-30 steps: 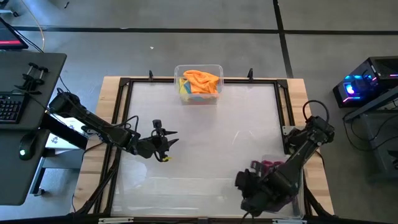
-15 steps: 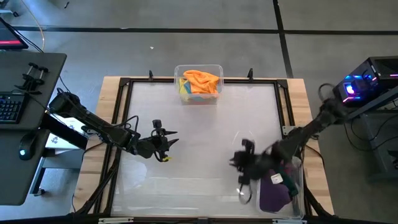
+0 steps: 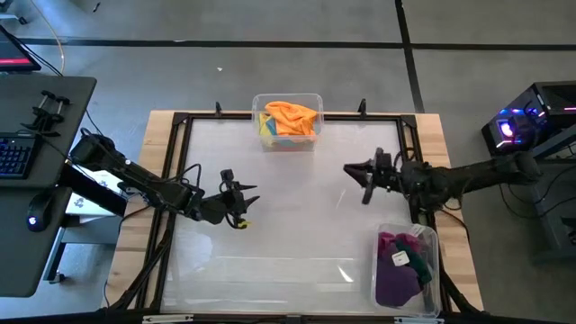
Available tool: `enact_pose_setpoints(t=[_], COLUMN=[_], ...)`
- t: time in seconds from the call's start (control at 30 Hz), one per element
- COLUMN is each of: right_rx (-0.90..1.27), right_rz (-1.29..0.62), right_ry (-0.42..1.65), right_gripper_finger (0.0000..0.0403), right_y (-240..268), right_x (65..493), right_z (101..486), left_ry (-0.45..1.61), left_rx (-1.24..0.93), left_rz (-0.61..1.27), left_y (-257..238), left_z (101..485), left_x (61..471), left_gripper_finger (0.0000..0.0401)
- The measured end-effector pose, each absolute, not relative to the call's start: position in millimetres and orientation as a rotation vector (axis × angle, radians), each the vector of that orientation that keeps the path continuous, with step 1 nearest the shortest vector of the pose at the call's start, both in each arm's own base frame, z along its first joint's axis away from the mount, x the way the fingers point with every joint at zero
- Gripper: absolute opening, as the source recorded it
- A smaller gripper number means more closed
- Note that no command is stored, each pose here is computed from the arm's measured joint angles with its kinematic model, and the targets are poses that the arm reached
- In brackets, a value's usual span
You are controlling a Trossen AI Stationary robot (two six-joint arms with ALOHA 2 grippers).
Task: Sort towels by color in basket
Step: Return to Home Position
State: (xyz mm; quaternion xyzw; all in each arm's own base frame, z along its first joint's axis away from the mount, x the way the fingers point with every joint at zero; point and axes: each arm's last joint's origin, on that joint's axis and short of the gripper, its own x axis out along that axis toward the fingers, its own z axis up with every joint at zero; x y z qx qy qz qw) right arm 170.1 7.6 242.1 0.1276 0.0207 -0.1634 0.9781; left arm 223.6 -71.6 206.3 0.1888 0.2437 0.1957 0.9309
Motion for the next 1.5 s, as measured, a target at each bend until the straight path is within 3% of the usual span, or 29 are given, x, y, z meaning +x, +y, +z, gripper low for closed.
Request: enact_pose_setpoints(t=[0.27,0.53,0.7,1.17,1.5], right_rx=[0.077,0.061,0.083,0.082,0.109], right_rz=[-0.05,0.054,0.147,0.129,0.11], right_ry=[0.182,0.171,0.047,-0.057,0.004], right_gripper_finger=[0.0036,0.0036,0.0036,0.0036,0.0036], right_y=[13,14,16,11,11], right_x=[140,128,122,83,90], right_z=[240,238,219,211,187], left_ry=[0.481,0.477,0.477,0.473,0.44], left_rx=[0.306,0.293,0.291,0.294,0.199], left_rz=[0.411,0.414,0.415,0.413,0.364], left_y=[-68,-68,-68,-68,-65], left_z=[207,207,207,208,210], left_x=[226,226,226,226,231], left_gripper_finger=[0.0138,0.0138,0.0138,0.0138,0.0138])
